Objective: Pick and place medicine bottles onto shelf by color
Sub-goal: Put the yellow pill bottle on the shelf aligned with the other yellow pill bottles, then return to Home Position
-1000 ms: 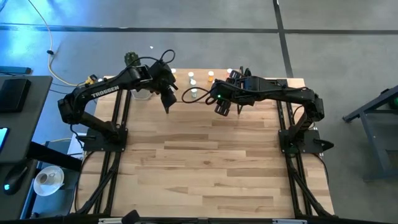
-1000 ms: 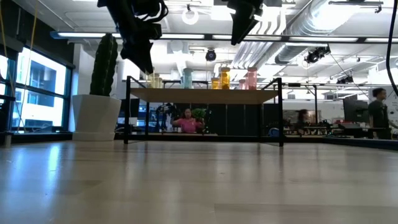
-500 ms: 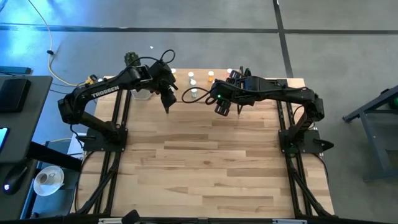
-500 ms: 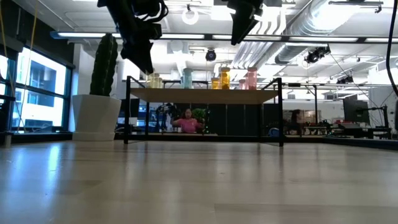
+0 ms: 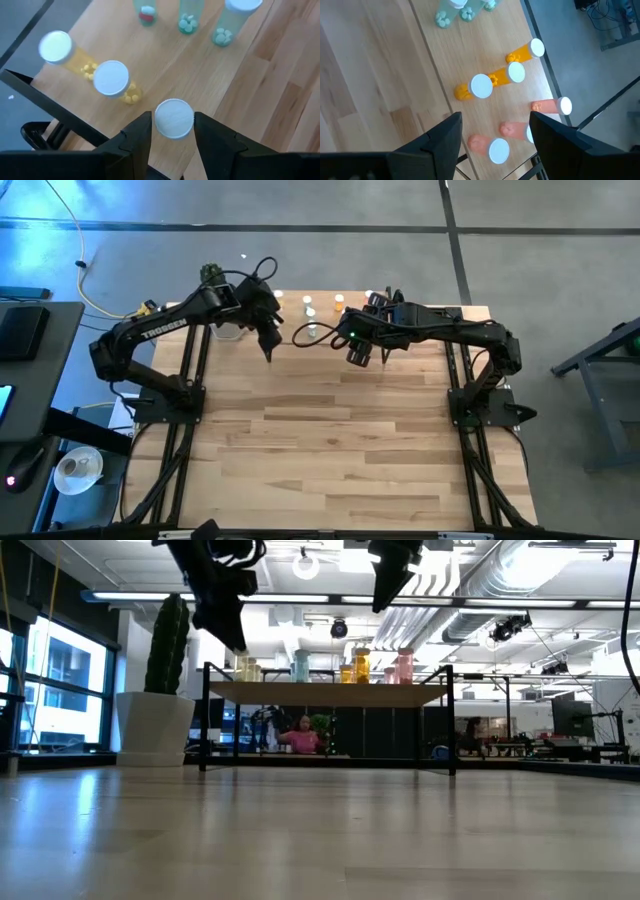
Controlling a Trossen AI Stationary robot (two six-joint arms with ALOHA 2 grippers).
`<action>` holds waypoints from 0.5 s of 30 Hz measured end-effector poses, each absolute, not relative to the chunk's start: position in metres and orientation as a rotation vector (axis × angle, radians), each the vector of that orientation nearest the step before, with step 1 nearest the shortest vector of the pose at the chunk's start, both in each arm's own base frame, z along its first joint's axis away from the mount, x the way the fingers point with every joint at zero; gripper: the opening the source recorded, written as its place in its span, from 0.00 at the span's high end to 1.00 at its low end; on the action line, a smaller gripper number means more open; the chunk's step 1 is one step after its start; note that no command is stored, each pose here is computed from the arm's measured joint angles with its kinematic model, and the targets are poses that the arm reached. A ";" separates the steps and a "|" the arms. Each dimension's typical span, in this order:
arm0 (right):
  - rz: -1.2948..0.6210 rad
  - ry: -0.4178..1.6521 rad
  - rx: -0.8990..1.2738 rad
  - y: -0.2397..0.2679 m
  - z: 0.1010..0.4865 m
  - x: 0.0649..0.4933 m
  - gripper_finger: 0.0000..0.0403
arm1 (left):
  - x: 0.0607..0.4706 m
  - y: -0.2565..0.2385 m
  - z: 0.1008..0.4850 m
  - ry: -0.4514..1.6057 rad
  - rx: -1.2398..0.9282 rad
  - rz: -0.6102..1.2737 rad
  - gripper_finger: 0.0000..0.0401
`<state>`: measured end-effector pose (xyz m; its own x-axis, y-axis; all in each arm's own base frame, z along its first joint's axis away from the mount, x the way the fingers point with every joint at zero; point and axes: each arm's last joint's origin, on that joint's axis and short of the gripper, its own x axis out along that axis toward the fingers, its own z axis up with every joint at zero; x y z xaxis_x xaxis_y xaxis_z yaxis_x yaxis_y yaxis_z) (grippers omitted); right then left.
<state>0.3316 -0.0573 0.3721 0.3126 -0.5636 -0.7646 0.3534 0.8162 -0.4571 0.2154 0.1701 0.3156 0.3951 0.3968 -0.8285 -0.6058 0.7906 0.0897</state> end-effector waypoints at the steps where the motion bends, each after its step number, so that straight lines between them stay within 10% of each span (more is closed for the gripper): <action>1: -0.611 1.098 -0.221 -0.057 0.372 0.332 0.44 | 0.214 0.169 0.318 0.967 -0.239 0.644 0.66; 15: -0.634 0.970 -0.176 -0.052 0.410 0.292 0.44 | 0.176 0.139 0.364 0.761 -0.201 0.682 0.66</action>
<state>0.2923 -0.0519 0.4096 0.4024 -0.5742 -0.7130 0.4225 0.8074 -0.4118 0.1759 0.1388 0.3645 0.5238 0.4951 -0.6932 -0.6347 0.7695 0.0700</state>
